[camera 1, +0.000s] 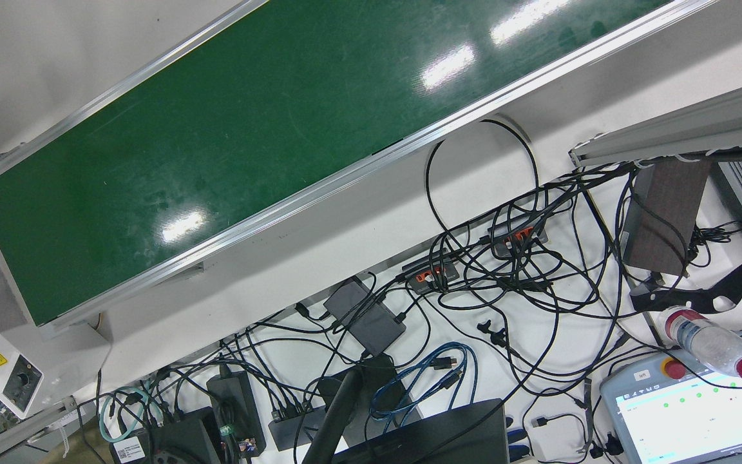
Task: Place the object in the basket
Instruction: 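Lift the plush off the belt with the left hand toward the tray, then lower the held plush into the pink tray with the left hand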
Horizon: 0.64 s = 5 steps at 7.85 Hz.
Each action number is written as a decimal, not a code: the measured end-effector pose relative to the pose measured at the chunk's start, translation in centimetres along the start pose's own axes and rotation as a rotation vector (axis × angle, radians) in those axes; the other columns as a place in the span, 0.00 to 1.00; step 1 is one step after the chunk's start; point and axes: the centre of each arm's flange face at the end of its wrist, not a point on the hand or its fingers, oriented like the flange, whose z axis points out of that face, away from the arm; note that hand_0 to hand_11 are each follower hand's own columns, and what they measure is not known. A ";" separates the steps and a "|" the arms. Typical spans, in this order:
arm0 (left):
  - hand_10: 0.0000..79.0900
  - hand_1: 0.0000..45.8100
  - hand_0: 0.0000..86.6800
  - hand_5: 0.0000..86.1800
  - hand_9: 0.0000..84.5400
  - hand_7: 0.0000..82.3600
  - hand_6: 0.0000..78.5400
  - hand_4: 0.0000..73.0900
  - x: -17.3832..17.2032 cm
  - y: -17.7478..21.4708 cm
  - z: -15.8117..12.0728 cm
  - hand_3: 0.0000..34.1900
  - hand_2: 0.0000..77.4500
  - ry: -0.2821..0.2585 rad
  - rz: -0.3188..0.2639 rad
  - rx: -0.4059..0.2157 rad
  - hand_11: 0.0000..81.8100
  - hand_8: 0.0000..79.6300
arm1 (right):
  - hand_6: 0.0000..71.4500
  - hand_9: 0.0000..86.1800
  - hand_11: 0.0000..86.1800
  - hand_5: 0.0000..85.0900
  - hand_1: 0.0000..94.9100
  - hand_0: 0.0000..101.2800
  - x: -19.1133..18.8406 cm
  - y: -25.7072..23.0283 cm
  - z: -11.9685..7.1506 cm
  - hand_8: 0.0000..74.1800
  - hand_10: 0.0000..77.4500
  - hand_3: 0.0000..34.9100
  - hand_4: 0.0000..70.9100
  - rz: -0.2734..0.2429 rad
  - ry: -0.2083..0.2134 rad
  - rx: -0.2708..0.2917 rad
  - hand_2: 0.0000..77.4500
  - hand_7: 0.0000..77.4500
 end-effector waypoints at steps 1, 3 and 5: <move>0.34 0.17 0.58 0.82 0.66 0.45 0.22 0.40 -1.3 2.4 -0.1 0.00 0.40 -0.034 -0.042 -0.051 0.49 0.48 | 0.00 0.00 0.00 0.00 0.00 0.00 0.0 0.0 0.0 0.00 0.00 0.00 0.00 0.000 0.000 0.000 0.01 0.01; 0.34 0.17 0.58 0.82 0.66 0.46 0.23 0.40 -6.4 9.1 -0.4 0.00 0.42 -0.130 -0.138 -0.166 0.49 0.48 | 0.00 0.00 0.00 0.00 0.00 0.00 0.0 0.0 0.0 0.00 0.00 0.00 0.00 0.000 0.000 0.000 0.01 0.01; 0.34 0.17 0.59 0.82 0.66 0.47 0.23 0.41 -10.3 16.4 -0.8 0.00 0.42 -0.208 -0.217 -0.274 0.49 0.49 | 0.00 0.00 0.00 0.00 0.00 0.00 0.0 0.0 0.0 0.00 0.00 0.00 0.00 0.000 0.000 0.000 0.01 0.01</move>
